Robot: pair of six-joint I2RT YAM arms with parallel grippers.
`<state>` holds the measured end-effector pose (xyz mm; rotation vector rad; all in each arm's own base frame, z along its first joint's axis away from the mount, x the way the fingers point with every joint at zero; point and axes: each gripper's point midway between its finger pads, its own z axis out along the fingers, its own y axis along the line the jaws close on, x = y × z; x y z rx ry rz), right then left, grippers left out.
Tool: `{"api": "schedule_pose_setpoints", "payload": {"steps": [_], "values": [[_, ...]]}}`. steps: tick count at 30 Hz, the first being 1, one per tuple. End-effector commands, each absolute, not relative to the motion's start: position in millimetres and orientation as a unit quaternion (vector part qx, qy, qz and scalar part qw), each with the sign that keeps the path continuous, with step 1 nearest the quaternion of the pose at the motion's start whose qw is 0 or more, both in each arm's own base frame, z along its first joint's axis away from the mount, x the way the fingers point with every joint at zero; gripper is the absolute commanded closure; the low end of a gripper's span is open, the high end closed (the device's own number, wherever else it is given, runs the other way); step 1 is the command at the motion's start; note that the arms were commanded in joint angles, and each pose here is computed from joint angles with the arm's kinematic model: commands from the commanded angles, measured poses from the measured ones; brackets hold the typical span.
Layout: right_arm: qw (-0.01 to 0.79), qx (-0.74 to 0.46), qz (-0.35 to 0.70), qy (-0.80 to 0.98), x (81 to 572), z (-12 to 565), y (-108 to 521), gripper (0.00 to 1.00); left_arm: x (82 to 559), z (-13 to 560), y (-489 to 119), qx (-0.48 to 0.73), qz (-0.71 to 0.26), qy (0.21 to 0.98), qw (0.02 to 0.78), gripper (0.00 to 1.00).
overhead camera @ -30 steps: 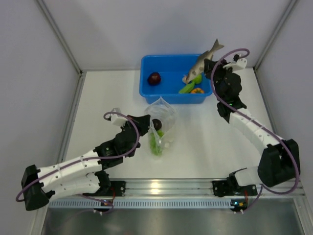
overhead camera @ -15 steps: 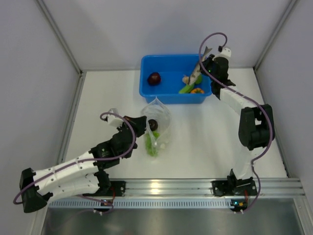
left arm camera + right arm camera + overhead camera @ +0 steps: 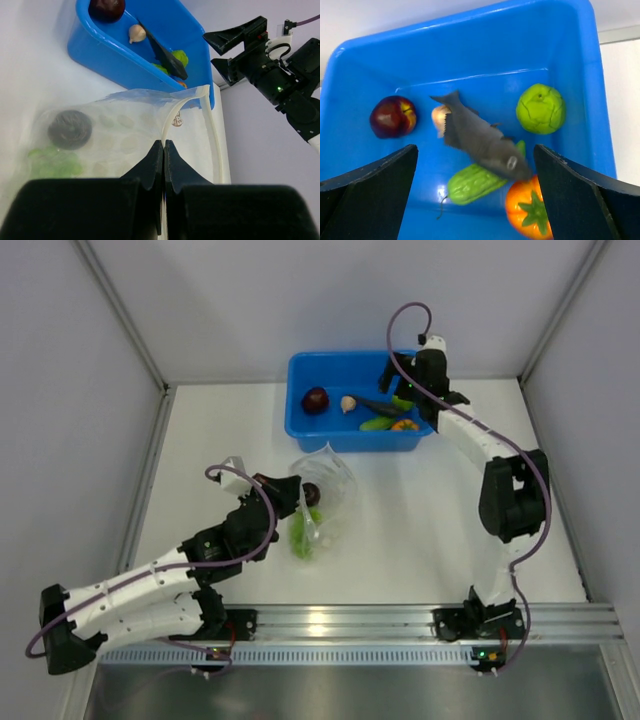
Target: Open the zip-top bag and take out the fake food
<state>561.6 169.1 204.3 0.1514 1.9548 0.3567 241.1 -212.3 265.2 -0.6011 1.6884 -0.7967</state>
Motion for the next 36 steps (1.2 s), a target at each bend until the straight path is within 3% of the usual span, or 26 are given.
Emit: {"api": "schedule_pose_setpoints", "payload": {"steps": [1,4,5,9,13,20,23,27,36], "values": [[0.593,0.048,0.182,0.783,533,292,171,0.01,241,299,-213,-0.259,-0.368,0.692,0.565,1.00],[0.570,-0.006,0.314,0.759,498,315,200,0.01,241,301,-214,-0.260,-0.369,0.691,0.565,1.00],[0.546,-0.031,0.388,0.742,479,325,216,0.07,241,300,-214,-0.259,-0.368,0.691,0.565,1.00],[0.481,-0.018,0.425,0.767,446,327,221,0.18,243,301,-216,-0.260,-0.366,0.692,0.566,1.00],[0.454,-0.013,0.411,0.791,398,326,235,0.30,245,301,-218,-0.262,-0.362,0.692,0.566,1.00],[0.478,-0.039,0.357,0.801,321,332,265,0.56,250,300,-227,-0.266,-0.358,0.696,0.563,1.00],[0.477,-0.050,0.338,0.810,295,325,285,0.62,252,296,-228,-0.277,-0.358,0.695,0.558,1.00],[0.470,-0.049,0.314,0.824,271,306,303,0.65,253,291,-231,-0.289,-0.364,0.695,0.549,1.00],[0.448,-0.023,0.280,0.849,273,256,343,0.71,253,274,-235,-0.315,-0.375,0.694,0.528,1.00]]}}
